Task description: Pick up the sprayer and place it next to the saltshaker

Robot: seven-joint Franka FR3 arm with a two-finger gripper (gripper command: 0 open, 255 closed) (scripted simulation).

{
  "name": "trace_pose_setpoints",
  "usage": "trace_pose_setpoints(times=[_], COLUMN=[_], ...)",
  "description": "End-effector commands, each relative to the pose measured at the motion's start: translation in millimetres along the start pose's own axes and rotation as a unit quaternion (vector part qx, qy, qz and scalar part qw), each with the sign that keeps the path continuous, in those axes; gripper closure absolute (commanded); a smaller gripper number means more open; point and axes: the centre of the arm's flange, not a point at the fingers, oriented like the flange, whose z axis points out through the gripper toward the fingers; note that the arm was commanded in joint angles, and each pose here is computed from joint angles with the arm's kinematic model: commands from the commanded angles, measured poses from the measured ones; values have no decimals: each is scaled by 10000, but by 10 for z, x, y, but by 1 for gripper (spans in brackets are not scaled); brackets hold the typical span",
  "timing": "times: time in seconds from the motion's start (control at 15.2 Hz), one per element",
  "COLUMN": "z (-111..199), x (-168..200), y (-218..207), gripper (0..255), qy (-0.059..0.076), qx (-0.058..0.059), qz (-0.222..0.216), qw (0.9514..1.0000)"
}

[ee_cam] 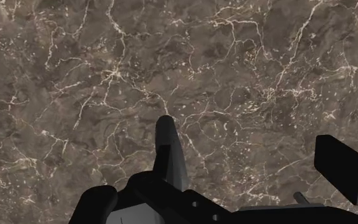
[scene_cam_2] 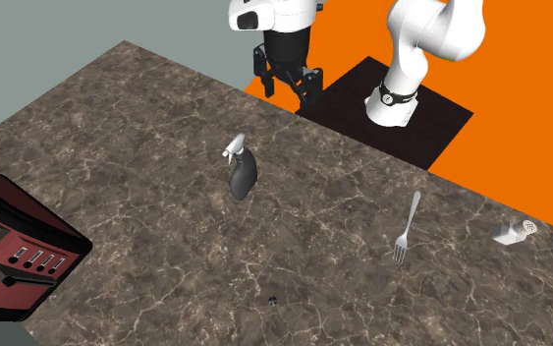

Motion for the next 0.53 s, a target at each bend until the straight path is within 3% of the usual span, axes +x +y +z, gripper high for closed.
trace_pose_setpoints(times=[0.0,0.46], z=[96,428], x=[188,823], y=[137,526], gripper=[0,0], qy=[12,42], qx=[-25,-91], qz=[22,94], qw=[10000,9999])
